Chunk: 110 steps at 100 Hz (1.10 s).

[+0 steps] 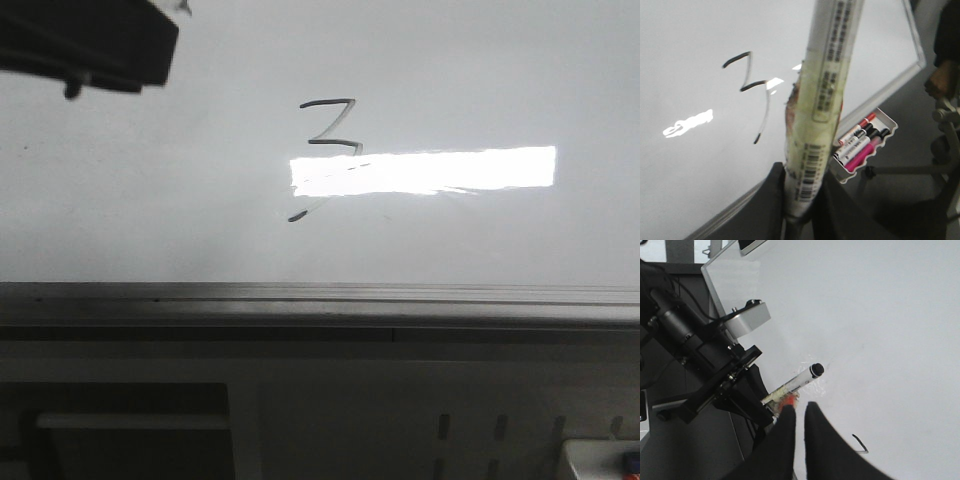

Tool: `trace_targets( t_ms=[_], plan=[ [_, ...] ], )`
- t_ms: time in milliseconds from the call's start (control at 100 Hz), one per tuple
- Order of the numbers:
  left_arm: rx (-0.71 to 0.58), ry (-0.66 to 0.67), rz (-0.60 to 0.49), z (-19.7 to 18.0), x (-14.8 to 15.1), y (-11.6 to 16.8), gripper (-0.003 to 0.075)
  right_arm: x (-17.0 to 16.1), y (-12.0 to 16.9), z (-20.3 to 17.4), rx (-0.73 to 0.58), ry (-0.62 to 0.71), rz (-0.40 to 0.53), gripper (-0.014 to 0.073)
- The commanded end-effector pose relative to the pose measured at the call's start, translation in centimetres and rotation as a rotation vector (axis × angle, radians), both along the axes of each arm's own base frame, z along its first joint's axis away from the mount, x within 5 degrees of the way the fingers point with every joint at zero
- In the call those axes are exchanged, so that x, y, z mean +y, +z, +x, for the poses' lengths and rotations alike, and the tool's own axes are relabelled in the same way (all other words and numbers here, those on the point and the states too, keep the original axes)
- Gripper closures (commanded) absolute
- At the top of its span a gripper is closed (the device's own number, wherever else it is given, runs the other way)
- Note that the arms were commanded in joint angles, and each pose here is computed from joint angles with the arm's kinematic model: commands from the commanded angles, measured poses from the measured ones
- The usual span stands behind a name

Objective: Write number 3 on whiteboard

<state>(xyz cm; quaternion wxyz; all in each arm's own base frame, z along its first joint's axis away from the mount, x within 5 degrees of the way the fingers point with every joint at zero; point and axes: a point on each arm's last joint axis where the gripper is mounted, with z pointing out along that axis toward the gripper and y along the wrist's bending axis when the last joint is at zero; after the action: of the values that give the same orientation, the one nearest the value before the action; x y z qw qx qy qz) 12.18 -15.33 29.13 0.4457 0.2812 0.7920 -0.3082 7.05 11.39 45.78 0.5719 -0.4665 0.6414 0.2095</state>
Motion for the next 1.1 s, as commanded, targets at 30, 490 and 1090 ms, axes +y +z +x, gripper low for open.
trace_targets(
  t_ms=[30,490,1090],
  plan=[
    [-0.043,0.133,-0.135,2.0,-0.9,0.0,0.0741,-1.8,0.5,-0.4,-0.030,-0.047,0.101,0.0639],
    [0.006,0.420,-0.209,6.6,-3.0,-4.3,0.0741,-2.4,-3.1,-0.5,0.064,-0.088,0.058,0.0639],
    [-0.020,0.452,-0.196,7.3,-3.3,-5.2,0.0741,-2.1,-3.9,-0.2,0.053,-0.095,0.031,0.0639]
  ],
)
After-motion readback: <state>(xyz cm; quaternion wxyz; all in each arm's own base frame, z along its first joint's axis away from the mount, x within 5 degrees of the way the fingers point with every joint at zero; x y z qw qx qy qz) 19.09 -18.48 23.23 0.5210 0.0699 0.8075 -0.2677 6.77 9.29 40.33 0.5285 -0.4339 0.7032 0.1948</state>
